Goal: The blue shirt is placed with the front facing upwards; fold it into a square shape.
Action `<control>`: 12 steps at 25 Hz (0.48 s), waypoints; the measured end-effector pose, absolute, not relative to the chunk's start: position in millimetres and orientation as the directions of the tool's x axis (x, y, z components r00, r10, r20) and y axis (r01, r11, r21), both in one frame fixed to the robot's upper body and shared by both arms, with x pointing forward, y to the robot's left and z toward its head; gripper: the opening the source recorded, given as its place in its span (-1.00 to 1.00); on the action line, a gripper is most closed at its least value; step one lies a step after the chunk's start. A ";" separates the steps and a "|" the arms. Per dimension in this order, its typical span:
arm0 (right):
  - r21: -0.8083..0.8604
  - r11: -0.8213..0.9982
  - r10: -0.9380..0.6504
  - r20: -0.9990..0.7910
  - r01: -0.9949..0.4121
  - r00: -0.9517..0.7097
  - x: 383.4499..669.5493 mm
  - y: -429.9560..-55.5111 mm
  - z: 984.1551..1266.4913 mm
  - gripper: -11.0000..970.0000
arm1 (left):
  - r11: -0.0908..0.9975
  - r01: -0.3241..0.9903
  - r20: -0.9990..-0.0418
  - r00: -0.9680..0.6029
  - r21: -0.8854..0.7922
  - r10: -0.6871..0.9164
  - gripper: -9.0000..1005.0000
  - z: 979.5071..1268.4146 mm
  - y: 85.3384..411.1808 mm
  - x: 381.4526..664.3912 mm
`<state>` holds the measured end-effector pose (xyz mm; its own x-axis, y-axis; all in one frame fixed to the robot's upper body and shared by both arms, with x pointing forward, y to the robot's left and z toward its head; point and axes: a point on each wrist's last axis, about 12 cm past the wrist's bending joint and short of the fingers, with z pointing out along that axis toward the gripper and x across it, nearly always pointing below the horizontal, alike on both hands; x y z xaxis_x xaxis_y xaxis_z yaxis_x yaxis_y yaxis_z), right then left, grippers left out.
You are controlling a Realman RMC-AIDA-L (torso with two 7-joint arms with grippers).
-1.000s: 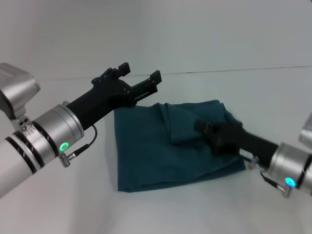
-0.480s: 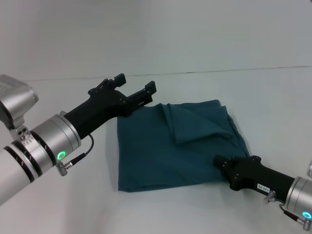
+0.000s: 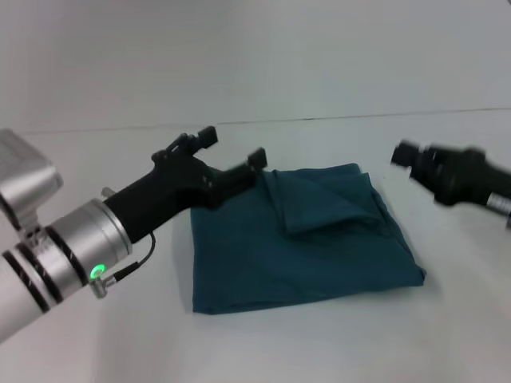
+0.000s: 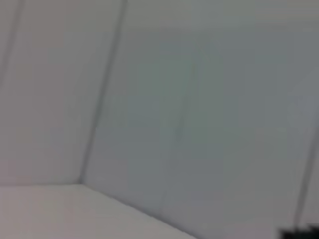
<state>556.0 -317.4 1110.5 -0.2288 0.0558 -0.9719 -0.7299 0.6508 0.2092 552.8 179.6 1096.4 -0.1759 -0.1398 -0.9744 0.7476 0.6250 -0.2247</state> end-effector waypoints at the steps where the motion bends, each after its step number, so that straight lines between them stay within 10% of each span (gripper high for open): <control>1: 0.209 0.651 0.056 -0.972 -0.730 -0.229 556.0 -317.4 1110.5 -0.86 | 0.599 0.777 -0.981 -0.150 -0.193 -0.122 0.90 1095.3 180.7 548.2; 12: -0.073 0.485 -0.625 -0.726 -0.871 -0.287 607.5 -249.1 1206.2 -0.18 | 0.488 0.863 -0.981 -0.182 -0.128 0.066 0.88 1071.9 191.5 534.8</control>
